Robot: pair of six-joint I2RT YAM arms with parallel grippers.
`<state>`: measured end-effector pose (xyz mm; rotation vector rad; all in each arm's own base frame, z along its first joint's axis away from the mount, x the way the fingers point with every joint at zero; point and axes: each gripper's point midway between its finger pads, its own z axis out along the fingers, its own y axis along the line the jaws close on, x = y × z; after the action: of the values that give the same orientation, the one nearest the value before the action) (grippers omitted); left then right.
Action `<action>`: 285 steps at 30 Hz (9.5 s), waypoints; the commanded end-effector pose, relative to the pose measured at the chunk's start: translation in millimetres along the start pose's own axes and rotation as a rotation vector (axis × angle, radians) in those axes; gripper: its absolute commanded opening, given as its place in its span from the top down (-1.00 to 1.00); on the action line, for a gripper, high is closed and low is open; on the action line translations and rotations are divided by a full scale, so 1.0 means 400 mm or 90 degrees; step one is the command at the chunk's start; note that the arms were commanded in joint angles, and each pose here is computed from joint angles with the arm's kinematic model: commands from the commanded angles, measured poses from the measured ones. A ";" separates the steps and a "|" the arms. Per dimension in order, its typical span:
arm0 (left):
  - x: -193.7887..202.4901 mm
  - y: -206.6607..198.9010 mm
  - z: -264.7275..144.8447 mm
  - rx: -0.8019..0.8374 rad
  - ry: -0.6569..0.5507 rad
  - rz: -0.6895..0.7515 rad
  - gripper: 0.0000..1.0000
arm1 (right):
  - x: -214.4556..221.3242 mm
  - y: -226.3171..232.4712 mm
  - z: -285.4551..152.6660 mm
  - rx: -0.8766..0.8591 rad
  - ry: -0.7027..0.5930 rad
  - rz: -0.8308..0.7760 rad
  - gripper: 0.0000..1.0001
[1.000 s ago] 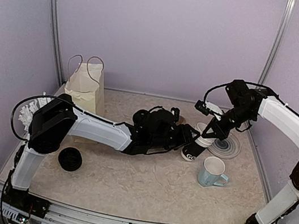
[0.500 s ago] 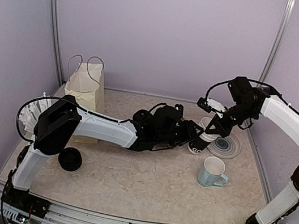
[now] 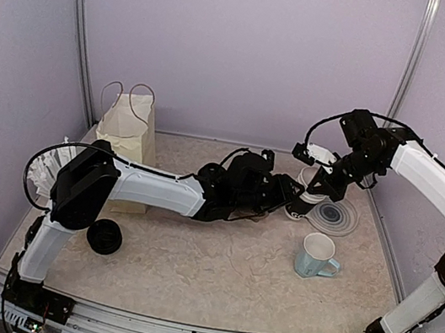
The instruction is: Pack the takeout coffee
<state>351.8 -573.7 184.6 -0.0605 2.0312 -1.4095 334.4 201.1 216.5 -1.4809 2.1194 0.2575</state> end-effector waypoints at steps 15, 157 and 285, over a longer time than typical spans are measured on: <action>0.017 0.220 0.018 -0.158 0.021 0.010 0.08 | -0.170 0.184 -0.171 -0.114 -0.185 -0.152 1.00; -0.171 0.003 -0.801 -0.323 -0.172 0.285 -0.52 | 0.102 -0.003 0.277 -0.391 0.013 0.073 0.50; 0.018 0.606 -0.960 -0.743 0.263 0.189 0.74 | -0.142 0.089 0.068 -0.214 -0.329 0.015 -0.79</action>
<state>215.8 -165.0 48.3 0.0465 2.7955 0.0495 329.9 268.0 220.1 -1.3524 1.7308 0.9013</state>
